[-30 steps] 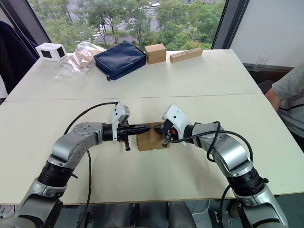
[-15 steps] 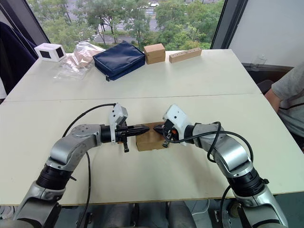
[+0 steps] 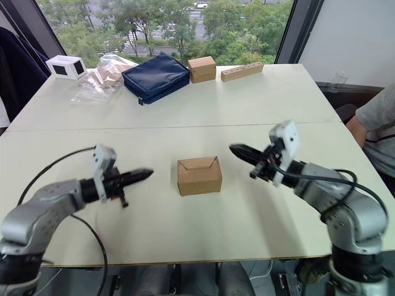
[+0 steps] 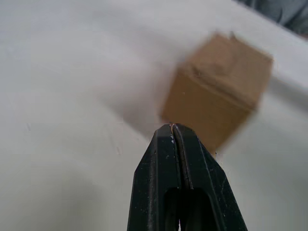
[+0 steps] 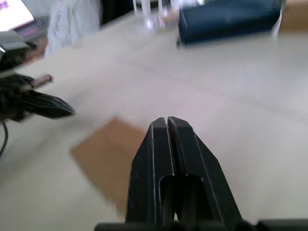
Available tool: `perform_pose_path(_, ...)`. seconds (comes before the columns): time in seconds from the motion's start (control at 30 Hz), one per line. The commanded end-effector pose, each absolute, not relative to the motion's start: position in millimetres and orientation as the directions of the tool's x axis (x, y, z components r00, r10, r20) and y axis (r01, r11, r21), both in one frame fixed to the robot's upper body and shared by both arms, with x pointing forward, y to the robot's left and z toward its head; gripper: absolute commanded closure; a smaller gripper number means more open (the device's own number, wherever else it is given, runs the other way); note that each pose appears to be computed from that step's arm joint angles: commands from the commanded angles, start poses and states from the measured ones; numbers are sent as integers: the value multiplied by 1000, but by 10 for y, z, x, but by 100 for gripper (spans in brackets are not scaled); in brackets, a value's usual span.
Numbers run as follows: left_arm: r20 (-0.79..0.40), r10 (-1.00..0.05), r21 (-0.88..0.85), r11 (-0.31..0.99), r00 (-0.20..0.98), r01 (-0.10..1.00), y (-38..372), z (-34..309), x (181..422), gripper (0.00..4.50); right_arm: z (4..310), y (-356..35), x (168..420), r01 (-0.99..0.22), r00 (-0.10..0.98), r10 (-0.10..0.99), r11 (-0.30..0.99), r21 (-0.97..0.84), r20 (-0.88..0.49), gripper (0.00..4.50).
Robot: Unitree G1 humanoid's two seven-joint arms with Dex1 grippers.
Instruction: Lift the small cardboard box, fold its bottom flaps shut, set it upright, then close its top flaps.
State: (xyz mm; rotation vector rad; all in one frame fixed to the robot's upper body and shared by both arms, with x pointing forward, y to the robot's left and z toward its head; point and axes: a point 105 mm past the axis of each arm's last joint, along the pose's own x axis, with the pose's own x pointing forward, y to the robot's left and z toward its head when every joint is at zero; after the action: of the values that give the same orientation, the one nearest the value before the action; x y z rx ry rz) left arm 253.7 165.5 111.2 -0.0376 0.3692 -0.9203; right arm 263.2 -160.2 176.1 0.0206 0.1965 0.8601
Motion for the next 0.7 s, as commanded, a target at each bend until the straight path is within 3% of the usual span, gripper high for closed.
perform_pose_path(0.03,-304,-801,-191,582,516,790,1697,1112,2373,449,1687,-1585,2375,-799,553,801,588,126,-231,450)
perform_pose_path(0.17,-307,-803,-231,584,511,779,1754,1070,2273,449,1493,-1667,2228,-793,520,790,588,160,-324,450)
perform_pose_path(0.37,-358,-814,-261,558,458,788,1819,1016,2135,449,1265,-1889,2197,-755,519,726,637,156,-452,450)
perform_pose_path(0.7,-340,-832,-336,542,438,770,1800,1020,2095,449,1233,-1953,2260,-745,541,711,653,135,-450,450)
